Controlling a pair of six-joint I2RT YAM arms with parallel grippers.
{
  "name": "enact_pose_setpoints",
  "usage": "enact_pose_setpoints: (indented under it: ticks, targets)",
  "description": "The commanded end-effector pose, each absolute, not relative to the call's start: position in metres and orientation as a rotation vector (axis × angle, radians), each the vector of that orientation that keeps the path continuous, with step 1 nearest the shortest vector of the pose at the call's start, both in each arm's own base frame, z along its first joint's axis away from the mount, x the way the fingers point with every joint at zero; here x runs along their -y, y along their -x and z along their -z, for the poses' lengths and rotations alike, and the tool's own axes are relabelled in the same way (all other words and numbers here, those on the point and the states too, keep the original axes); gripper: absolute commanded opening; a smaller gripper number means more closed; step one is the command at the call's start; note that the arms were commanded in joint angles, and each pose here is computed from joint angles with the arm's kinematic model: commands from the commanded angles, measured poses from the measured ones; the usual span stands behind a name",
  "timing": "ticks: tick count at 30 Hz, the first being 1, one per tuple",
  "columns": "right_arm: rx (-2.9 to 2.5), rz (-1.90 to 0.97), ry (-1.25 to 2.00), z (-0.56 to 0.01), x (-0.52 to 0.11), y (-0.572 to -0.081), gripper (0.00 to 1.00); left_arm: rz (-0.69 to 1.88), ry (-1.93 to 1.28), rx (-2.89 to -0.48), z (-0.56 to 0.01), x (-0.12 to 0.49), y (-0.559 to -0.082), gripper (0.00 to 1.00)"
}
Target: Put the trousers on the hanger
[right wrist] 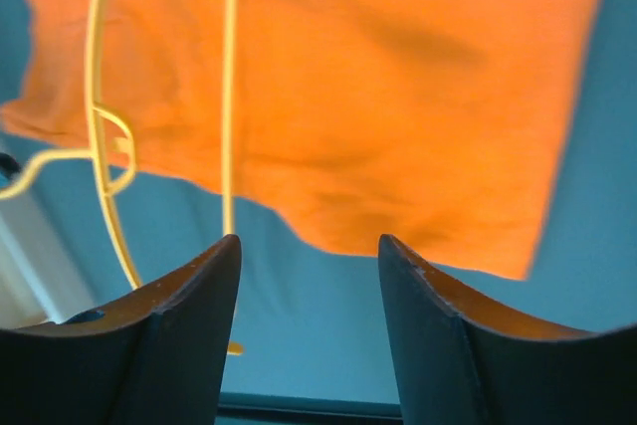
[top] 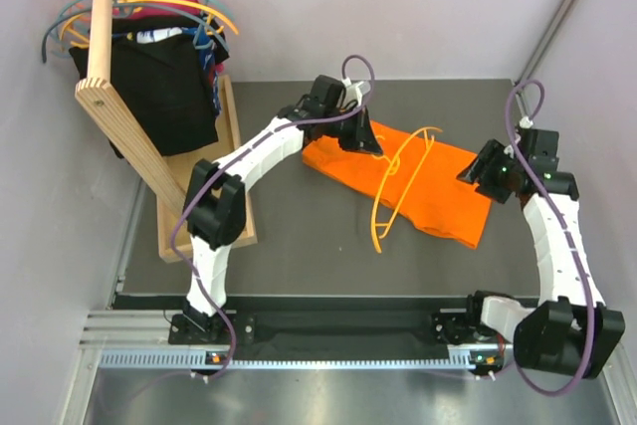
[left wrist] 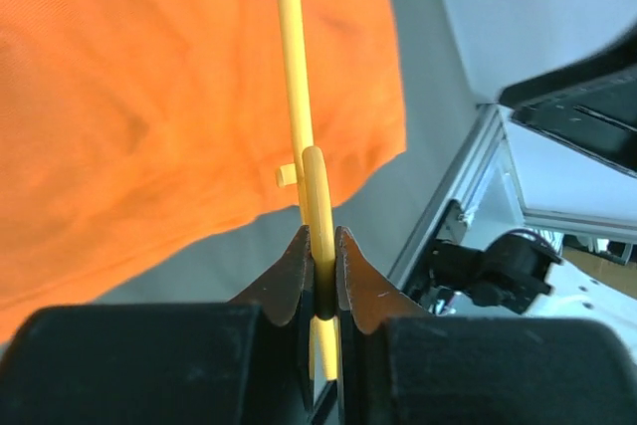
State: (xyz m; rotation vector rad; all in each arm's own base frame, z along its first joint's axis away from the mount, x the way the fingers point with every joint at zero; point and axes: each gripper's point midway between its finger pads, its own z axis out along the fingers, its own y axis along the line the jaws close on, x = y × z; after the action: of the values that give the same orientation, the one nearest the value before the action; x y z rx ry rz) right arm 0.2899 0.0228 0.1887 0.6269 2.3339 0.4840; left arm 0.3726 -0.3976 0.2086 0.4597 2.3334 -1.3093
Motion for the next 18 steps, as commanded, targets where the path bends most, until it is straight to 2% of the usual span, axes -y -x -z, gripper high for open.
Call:
enact_pose_setpoints:
  ticks: [1, 9, 14, 18]
  targets:
    - [-2.376, -0.291, -0.555, -0.167, 0.012, -0.285, 0.57, 1.328, -0.540, -2.169, -0.235, 0.403, -0.400, 0.00]
    - [-2.354, -0.498, -0.680, -0.135, 0.044, -0.311, 0.59, 1.408, -0.484, -2.151, -0.220, 0.388, -0.434, 0.00]
    - [-2.352, -0.531, -0.723, -0.101, 0.068, -0.309, 0.68, 1.432, -0.459, -2.210, -0.203, 0.385, -0.444, 0.00]
    - [-2.348, -0.641, -0.808, -0.065, 0.072, -0.306, 0.66, 1.426, -0.429, -2.231, -0.187, 0.378, -0.450, 0.00]
